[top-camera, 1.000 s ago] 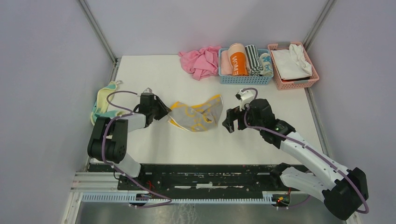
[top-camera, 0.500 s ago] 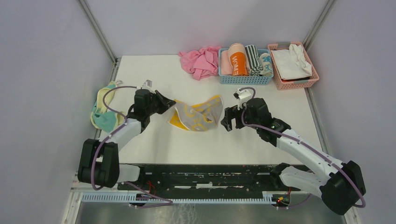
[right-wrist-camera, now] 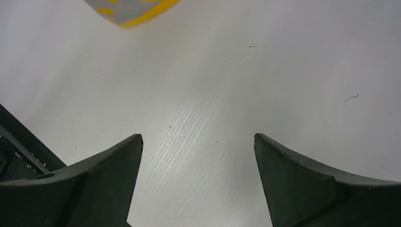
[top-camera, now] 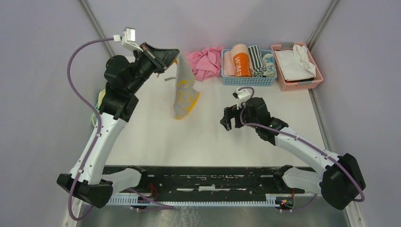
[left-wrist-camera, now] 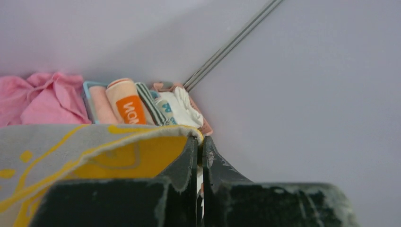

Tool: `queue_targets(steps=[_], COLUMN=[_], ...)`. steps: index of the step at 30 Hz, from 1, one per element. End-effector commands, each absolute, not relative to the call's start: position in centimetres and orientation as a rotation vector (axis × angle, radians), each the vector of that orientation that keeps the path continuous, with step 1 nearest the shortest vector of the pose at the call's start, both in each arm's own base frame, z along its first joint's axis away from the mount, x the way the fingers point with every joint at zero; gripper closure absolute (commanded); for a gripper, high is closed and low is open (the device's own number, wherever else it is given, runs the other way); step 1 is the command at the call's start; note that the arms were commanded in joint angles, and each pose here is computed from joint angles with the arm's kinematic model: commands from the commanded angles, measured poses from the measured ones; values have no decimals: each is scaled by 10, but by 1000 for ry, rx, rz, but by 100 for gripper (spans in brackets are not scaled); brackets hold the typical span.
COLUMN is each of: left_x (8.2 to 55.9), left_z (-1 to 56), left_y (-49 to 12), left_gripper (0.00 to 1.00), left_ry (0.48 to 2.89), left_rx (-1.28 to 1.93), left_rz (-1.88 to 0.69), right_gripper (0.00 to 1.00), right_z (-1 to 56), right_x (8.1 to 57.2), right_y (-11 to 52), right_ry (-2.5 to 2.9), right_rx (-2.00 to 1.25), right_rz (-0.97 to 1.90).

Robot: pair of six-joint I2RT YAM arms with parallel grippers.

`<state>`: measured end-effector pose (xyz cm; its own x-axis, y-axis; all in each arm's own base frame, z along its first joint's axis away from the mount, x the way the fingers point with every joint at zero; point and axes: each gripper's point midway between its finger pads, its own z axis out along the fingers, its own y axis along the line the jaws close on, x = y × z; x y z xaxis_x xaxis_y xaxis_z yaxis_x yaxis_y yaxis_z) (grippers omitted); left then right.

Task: Roll the towels
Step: Flatten out the towel at the center of the board.

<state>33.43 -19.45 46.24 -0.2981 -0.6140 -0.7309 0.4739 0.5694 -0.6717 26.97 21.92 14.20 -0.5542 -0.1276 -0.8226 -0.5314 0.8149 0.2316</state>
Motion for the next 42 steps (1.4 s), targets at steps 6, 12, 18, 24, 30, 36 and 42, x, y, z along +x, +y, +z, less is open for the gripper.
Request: queue_targets(steps=[6,12,18,24,30,36,42], left_x=[328,308,324,357,360,336,320], left_z=[500,529,540,495,415,323,265], left_y=[-217,-250,-233,-184,-141,-108,-86], left_gripper=[97,97,97,97,97,97,97], left_ry=[1520,1489,1499,1603,1724,1834,1931], left_rx=[-38,59,11,-113,-192,-282,-311], left_rz=[-1037,-1076,-886,-527,-338,-261,-191], right_gripper=[6,6,6,6,6,8,12], right_z=[169,173,179,179,164,135,101], right_x=[274,268,266,264,259,249,243], right_y=[245,241,236,236,239,247,248], right_ry=[1976,1964,1964,1970,2012,2092,2177], right_rx=[-577,-588,-596,-626,-696,-815,-941], right_rz=[699,695,670,658,628,574,402])
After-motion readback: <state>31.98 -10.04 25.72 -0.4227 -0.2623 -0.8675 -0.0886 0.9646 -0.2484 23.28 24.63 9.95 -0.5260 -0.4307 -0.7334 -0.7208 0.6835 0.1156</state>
